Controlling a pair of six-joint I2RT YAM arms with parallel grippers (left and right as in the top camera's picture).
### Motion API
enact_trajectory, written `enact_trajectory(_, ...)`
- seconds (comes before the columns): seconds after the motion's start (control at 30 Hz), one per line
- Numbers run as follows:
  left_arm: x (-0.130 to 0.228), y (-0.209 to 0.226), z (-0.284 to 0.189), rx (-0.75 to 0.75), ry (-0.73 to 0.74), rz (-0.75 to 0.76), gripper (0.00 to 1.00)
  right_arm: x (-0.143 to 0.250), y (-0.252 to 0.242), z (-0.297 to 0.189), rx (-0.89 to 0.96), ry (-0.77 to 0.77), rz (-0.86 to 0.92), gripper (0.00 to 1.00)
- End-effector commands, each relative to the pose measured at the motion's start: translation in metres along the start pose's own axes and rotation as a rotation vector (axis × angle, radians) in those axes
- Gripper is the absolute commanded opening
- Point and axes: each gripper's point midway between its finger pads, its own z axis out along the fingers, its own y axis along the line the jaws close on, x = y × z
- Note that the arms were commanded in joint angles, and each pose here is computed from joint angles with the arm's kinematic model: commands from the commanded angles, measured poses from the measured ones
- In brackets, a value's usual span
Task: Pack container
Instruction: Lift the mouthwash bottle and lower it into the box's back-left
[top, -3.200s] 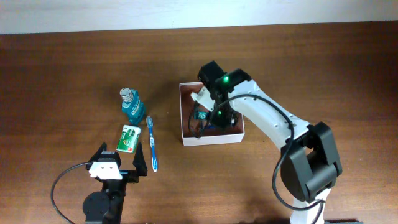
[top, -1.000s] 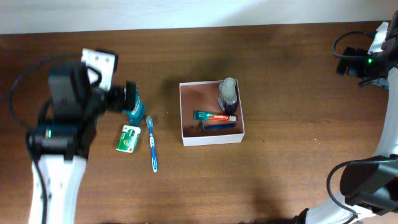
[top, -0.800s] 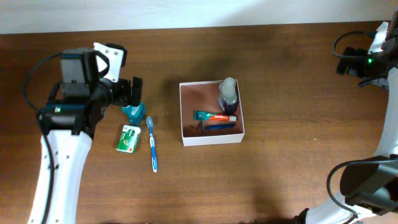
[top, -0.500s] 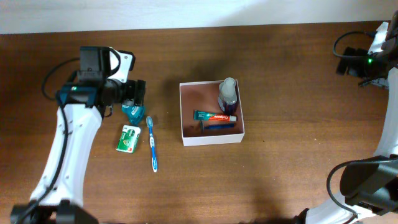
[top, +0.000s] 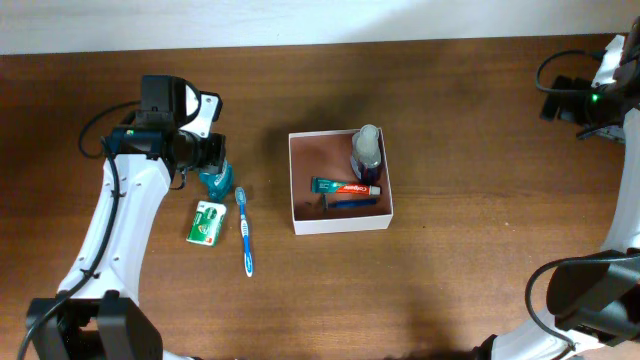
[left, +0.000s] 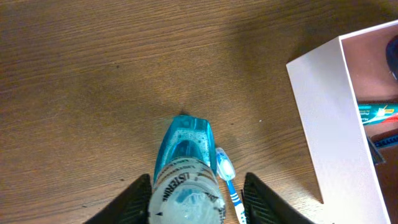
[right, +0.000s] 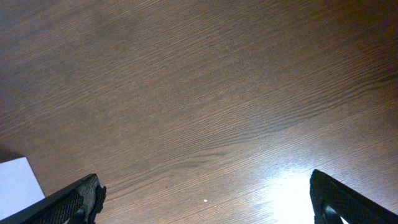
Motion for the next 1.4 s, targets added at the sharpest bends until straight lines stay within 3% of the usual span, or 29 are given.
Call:
enact_trajectory(0.0,-0.003,0.010,-0.004,-0.049,-0.003,-0.001,0.33,-0.003,-0.002,-0.003,0.004,-0.012,0.013,0.98)
enact_trajectory(0.1,-0.002,0.015,-0.004,-0.078,0.003,-0.001,0.28,-0.003,-0.001,-0.003,0.002,-0.013,0.010,0.98)
enact_trajectory(0.4,-0.022,0.017,-0.020,-0.089,-0.062,0.003,0.25,-0.003,-0.002,-0.003,0.003,-0.012,0.012,0.98)
enact_trajectory(0.43,-0.030,0.017,-0.027,-0.092,-0.086,0.004,0.23,-0.003,-0.002,-0.003,0.003,-0.012,0.012,0.98)
enact_trajectory(0.5,-0.049,0.018,-0.045,-0.101,-0.147,0.009,0.08,-0.003,-0.002,-0.003,0.003,-0.012,0.011,0.98)
enact_trajectory(0.63,-0.082,0.010,-0.078,-0.104,-0.256,0.033,0.04,-0.003,-0.002,-0.003,0.002,-0.012,0.011,0.98)
enact_trajectory(0.87,-0.120,-0.056,-0.117,0.028,-0.395,0.200,0.04,-0.003,-0.002,-0.003,0.003,-0.012,0.011,0.98)
enact_trajectory(1.2,-0.106,-0.172,-0.132,0.358,-0.459,0.593,0.01,-0.003,-0.002,-0.003,0.003,-0.012,0.011,0.98)
enact_trajectory(1.37,-0.099,-0.187,-0.136,0.418,-0.469,0.669,0.00,-0.003,-0.002,-0.003,0.002,-0.012,0.011,0.98)
